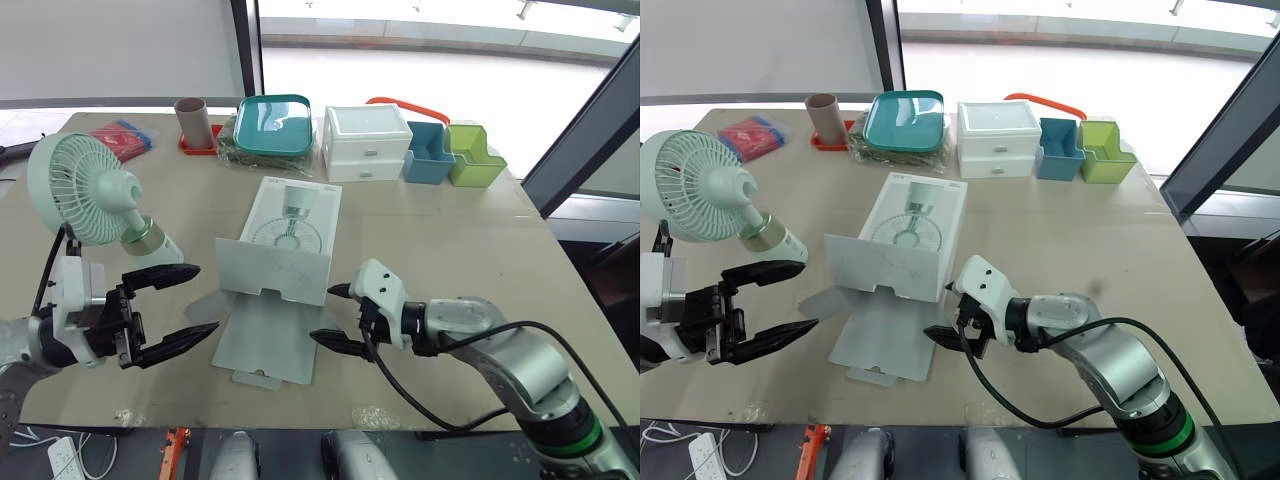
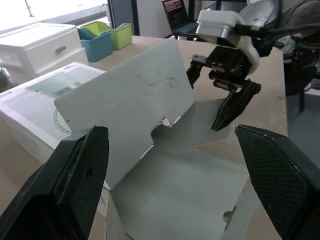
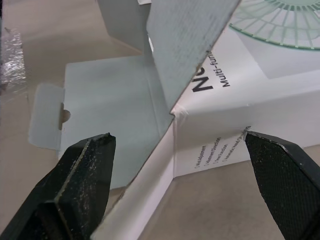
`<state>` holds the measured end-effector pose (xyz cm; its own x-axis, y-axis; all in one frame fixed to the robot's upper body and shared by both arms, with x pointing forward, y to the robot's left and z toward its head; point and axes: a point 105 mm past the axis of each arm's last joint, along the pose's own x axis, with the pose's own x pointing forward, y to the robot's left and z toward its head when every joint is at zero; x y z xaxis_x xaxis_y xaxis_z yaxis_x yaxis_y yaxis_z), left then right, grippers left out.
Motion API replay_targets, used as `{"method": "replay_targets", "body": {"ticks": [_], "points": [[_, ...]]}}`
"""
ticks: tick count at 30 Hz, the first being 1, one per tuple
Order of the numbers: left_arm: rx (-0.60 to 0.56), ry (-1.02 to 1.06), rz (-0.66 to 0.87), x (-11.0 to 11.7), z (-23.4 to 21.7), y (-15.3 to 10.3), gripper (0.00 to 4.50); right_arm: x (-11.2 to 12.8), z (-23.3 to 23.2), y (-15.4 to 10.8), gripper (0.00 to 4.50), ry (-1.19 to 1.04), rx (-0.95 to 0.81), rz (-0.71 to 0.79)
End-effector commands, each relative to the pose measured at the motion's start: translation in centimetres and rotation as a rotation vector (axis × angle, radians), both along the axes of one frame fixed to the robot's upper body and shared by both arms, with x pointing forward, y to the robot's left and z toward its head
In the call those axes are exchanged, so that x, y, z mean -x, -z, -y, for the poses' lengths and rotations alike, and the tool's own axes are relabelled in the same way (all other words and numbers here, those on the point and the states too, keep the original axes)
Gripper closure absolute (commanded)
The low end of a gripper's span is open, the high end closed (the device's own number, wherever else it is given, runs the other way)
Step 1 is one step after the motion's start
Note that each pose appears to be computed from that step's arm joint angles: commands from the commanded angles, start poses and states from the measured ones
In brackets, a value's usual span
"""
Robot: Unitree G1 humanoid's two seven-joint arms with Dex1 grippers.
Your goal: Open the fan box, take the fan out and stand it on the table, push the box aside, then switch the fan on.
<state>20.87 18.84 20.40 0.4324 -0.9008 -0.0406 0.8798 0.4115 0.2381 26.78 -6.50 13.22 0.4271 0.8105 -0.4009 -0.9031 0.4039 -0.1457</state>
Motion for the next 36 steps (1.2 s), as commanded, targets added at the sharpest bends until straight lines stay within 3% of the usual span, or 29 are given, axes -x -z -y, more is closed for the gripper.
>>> {"method": "replay_targets", "body": {"ticks": [1,4,5,8,9,15,25,36], "points": [[-0.008,0.025,0.035,0.4,0.4,-1.0,0.00,-0.7,0.4,-0.3,0.02,0.031,0.008,0.031],[-0.002,0.019,0.035,0.1,0.4,-0.8,0.00,-0.9,0.7,-0.3,0.58,0.044,0.003,0.031],[-0.001,0.019,0.035,0.0,0.4,-0.8,0.00,-0.8,0.7,-0.3,1.11,0.044,0.001,0.030],[0.009,0.018,0.037,-0.3,0.7,-0.6,0.00,-0.7,0.8,-0.3,1.99,0.040,0.007,0.036],[0.012,0.018,0.038,-0.4,0.7,-0.6,0.00,-0.7,0.8,-0.3,2.65,0.038,0.011,0.039],[0.012,0.014,0.038,-0.8,1.0,-0.2,0.00,-0.7,1.0,-0.4,4.33,0.033,0.016,0.055],[0.013,0.014,0.043,-1.1,1.2,-0.2,0.00,-1.9,2.4,-0.5,4.33,0.100,0.027,0.067],[0.003,0.038,0.031,-1.6,1.5,0.4,0.00,-4.6,10.2,-0.6,4.33,0.402,0.044,0.074]]}}
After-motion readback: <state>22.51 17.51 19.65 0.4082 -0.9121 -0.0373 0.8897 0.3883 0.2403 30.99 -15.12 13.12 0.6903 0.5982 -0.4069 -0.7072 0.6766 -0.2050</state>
